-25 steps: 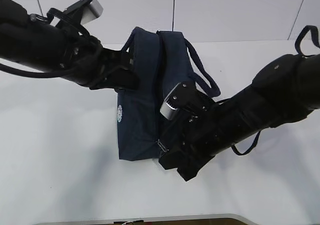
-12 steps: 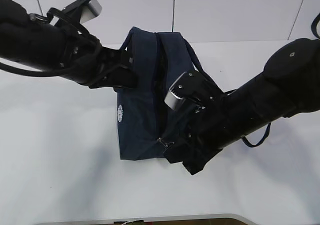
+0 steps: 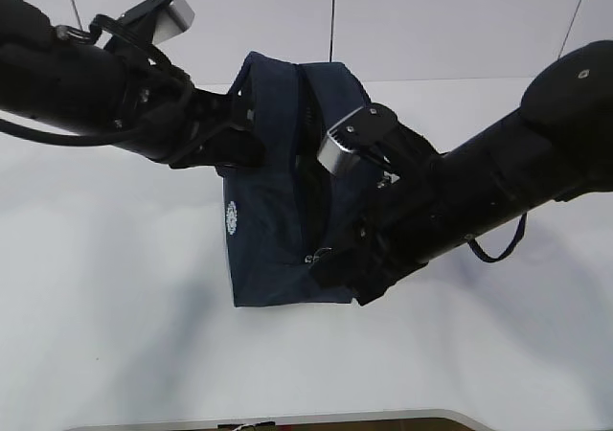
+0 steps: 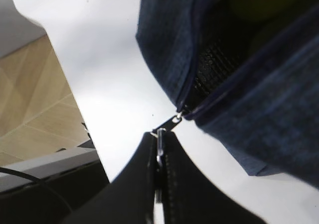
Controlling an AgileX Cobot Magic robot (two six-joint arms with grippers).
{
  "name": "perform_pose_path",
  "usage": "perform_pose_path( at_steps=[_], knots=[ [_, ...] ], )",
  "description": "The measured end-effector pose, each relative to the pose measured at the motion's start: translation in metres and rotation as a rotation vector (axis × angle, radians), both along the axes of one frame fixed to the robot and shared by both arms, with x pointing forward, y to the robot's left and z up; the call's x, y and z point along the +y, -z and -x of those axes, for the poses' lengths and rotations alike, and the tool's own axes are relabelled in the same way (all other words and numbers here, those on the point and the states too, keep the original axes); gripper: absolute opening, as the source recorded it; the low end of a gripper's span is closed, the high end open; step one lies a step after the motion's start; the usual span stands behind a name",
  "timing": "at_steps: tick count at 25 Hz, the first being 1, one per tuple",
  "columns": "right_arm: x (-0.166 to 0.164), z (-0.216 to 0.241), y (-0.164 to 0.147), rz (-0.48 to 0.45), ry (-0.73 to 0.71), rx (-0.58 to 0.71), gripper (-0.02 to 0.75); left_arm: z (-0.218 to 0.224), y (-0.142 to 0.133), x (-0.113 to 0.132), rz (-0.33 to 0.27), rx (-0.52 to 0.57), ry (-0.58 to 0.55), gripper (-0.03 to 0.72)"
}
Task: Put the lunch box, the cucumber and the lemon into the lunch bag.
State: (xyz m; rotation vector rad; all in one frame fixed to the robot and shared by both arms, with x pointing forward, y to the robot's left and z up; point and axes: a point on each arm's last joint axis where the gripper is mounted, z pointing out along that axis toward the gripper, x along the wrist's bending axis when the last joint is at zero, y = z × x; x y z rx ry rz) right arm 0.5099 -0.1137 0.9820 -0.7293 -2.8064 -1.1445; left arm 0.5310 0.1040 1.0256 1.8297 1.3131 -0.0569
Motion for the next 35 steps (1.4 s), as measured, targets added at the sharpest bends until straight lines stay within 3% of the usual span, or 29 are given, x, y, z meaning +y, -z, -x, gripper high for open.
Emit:
perform_pose_path(
  at_steps=[10, 19, 27, 35],
  knots=[
    [0.009, -0.011, -0.031, -0.059, 0.087, 0.106, 0.005, 0.000, 0.000, 0.000, -0.004, -0.005, -0.001, -0.001],
    [0.004, -0.020, -0.067, 0.061, 0.123, 0.105, 0.005, 0.000, 0.000, 0.000, -0.006, -0.006, 0.000, -0.001],
    [0.003, -0.028, -0.101, 0.099, 0.180, 0.099, 0.005, -0.001, 0.000, 0.000, -0.003, -0.005, -0.003, -0.001],
    [0.004, -0.028, -0.097, 0.132, 0.161, 0.156, 0.005, 0.000, 0.000, 0.000, -0.001, -0.003, -0.001, -0.002]
  ],
)
